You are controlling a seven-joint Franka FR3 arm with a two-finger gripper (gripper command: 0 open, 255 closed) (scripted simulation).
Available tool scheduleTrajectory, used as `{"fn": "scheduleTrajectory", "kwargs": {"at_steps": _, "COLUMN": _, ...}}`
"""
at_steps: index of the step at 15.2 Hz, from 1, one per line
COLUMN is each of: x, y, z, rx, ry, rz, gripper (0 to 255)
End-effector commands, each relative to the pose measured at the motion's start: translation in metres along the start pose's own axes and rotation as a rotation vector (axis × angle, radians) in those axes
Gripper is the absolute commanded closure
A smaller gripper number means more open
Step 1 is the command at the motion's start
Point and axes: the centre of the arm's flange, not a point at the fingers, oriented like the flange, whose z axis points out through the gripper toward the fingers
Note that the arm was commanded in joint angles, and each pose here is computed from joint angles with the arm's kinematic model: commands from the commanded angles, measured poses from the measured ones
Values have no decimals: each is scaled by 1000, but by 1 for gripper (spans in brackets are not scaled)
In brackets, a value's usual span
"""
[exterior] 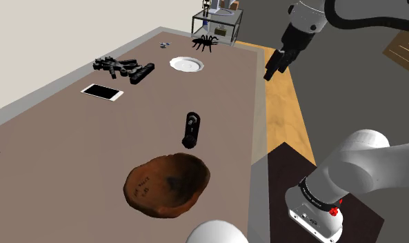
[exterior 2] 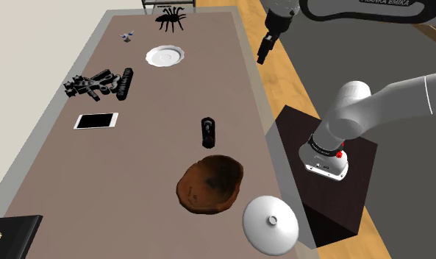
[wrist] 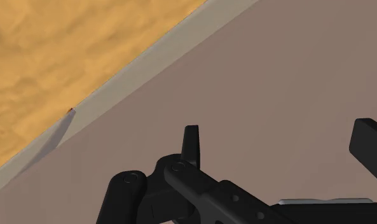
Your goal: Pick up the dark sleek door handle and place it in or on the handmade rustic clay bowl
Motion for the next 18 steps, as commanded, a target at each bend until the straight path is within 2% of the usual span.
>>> {"fn": "scheduleTrajectory", "kwargs": {"at_steps": 1, "x": -2, "y": -24, "z": 10, "rx": 7, "ry": 16, "rz": 0, "gripper": 0}}
{"fn": "scheduleTrajectory", "kwargs": {"at_steps": 18, "x": -12, "y": -227, "z": 85, "rx": 62, "ry": 150, "rz": -12, "gripper": 0}}
